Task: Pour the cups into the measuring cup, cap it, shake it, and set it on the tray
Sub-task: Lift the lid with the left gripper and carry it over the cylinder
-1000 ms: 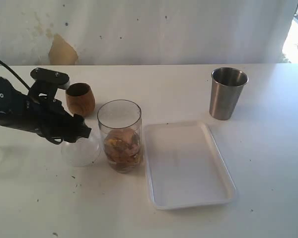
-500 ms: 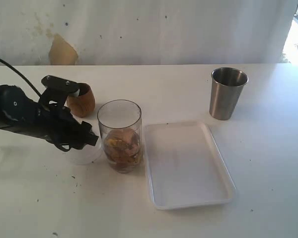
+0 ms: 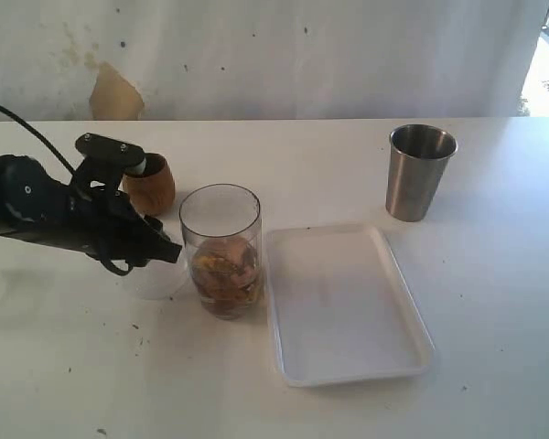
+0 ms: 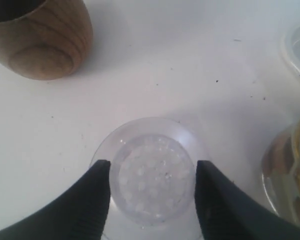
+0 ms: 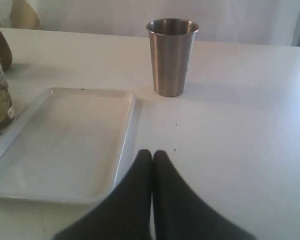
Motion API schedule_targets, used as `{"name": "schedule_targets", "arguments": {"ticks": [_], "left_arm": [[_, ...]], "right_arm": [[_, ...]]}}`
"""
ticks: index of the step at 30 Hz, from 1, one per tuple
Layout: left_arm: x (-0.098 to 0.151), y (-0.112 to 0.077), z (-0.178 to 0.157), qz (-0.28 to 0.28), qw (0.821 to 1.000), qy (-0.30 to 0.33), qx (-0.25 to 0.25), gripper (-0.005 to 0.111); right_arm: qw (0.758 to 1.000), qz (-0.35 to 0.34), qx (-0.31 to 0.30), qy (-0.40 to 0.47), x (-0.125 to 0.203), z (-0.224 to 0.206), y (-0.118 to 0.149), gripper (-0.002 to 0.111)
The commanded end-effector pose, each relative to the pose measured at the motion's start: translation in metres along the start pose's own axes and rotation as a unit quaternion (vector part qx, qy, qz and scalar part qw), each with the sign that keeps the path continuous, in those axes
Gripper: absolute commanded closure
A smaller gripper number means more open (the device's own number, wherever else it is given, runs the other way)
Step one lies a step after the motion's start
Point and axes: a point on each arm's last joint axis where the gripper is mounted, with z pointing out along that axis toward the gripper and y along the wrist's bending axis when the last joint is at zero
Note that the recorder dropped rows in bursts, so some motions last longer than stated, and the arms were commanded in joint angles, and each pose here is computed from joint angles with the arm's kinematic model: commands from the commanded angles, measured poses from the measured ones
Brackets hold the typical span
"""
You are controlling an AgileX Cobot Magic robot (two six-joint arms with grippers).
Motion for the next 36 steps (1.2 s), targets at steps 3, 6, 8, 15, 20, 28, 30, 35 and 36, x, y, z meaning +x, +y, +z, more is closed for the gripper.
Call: {"name": "schedule_targets", "arguments": {"ticks": [3,6,8,15,20,28,30,35,36], "left_arm": [[0.004,-0.003,-0.004,0.019,0.999,0.028,0.014,0.107],[-0.009,-0.004,-0.03,0.028,0.999,-0.009,0.014,0.107],[-0.019,-0.005,-0.051,0.041,0.998,-0.041,0.009,0.107],[-0.032,0.0,-0.108,0.041,0.994,-0.096,-0.028,0.107],[-0.048,-0.004,-0.129,0.011,0.994,-0.111,-0.018,0.107],[-0.084,-0.031,-0.158,0.006,0.99,-0.14,0.033,0.107],[-0.087,-0.039,-0.16,0.012,0.988,-0.149,0.045,0.107],[-0.085,-0.058,-0.156,0.026,0.987,-0.14,0.069,0.107],[-0.084,-0.06,-0.152,0.027,0.988,-0.134,0.072,0.107]], "right_arm": [[1.0,0.001,0.002,-0.004,0.001,0.0,0.0,0.108],[1.0,0.001,0.002,-0.004,0.001,0.0,0.0,0.108],[1.0,0.001,0.002,-0.004,0.001,0.0,0.0,0.108],[1.0,0.001,0.002,-0.004,0.001,0.0,0.0,0.108],[1.0,0.001,0.002,-0.004,0.001,0.0,0.0,0.108],[1.0,0.001,0.002,-0.004,0.001,0.0,0.0,0.108],[1.0,0.001,0.002,-0.004,0.001,0.0,0.0,0.108],[1.0,0.001,0.002,-0.004,0.001,0.0,0.0,0.108],[1.0,0.001,0.002,-0.004,0.001,0.0,0.0,0.108]]}}
